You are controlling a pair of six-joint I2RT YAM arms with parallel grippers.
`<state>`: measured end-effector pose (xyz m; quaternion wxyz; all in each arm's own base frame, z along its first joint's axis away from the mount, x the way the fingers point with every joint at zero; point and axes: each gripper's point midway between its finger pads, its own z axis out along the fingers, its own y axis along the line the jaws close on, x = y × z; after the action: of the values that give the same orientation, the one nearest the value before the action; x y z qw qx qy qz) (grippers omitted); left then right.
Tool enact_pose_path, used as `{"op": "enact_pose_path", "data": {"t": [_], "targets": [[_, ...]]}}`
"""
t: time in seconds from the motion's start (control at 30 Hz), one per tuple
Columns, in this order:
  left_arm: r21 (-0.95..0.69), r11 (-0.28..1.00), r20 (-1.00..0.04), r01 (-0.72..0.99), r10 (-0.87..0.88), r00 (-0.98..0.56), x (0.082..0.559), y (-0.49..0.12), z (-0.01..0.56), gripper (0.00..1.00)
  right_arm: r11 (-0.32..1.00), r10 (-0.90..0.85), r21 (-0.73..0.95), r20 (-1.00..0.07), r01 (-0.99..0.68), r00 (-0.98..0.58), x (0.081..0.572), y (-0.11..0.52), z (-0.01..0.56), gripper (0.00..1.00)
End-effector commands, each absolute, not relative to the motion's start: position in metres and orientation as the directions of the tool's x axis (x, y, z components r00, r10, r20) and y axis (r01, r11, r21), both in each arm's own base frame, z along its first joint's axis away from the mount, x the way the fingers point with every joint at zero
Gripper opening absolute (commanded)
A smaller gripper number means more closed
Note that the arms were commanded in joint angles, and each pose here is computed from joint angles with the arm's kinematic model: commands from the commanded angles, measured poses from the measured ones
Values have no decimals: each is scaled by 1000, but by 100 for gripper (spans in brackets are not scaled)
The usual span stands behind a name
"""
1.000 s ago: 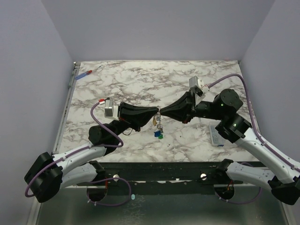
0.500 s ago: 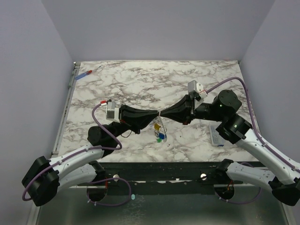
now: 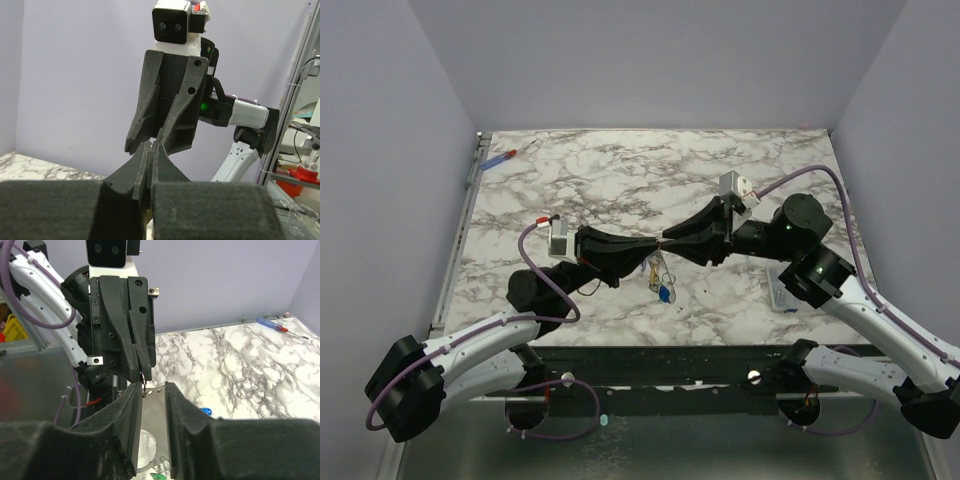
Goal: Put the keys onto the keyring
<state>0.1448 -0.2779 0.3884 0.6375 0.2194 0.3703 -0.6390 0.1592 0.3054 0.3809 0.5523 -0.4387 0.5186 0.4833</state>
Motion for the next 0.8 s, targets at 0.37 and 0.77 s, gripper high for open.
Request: {"op": "enact_pose_path", "data": {"t": [0.37, 0.77], "targets": [[-195, 48, -586, 980, -806, -77, 142, -256, 420, 0, 155, 177, 77, -983, -985, -49, 166, 313, 401, 37], [-179, 44, -474, 983, -879, -47, 150, -247, 438, 0, 163, 280, 190, -950, -968, -139, 174, 317, 407, 34]]}}
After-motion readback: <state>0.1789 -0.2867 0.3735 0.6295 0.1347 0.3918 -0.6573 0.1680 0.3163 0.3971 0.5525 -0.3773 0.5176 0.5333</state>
